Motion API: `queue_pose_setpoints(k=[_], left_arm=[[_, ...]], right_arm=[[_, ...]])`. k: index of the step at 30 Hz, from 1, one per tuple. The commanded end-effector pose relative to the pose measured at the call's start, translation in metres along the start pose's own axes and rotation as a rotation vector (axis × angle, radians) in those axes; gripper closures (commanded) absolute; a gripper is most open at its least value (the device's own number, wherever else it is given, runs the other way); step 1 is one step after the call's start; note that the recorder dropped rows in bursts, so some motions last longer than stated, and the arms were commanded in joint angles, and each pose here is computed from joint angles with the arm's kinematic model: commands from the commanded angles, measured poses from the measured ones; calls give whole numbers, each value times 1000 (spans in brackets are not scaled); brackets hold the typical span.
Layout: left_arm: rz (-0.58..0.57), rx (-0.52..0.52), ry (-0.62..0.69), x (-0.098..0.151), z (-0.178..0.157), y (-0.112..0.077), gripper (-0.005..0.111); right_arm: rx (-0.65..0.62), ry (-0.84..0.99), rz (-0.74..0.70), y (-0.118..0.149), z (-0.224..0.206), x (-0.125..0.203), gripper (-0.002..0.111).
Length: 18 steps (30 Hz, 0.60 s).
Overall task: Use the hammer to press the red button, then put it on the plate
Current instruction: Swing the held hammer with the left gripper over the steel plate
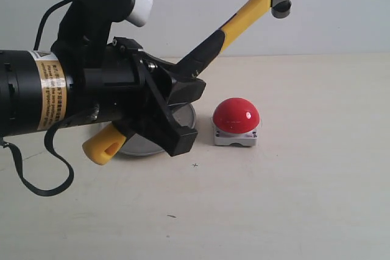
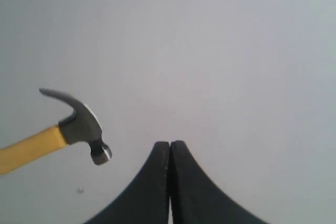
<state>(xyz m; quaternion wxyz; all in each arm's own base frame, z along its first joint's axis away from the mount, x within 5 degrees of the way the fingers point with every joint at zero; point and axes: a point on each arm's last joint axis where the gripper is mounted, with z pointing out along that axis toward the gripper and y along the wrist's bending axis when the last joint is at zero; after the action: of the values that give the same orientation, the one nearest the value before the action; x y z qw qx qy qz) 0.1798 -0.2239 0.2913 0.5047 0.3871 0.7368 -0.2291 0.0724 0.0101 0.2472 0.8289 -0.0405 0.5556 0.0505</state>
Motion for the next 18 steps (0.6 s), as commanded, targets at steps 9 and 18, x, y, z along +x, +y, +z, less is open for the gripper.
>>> queue_pose_setpoints(k=[9, 18], left_arm=[[-4, 38, -56, -9, -5, -3, 107], [-33, 55, -67, -10, -5, -4, 107]], right_arm=[[10, -77, -47, 0, -25, -9, 108], [36, 326, 63, -2, -29, 27, 108]])
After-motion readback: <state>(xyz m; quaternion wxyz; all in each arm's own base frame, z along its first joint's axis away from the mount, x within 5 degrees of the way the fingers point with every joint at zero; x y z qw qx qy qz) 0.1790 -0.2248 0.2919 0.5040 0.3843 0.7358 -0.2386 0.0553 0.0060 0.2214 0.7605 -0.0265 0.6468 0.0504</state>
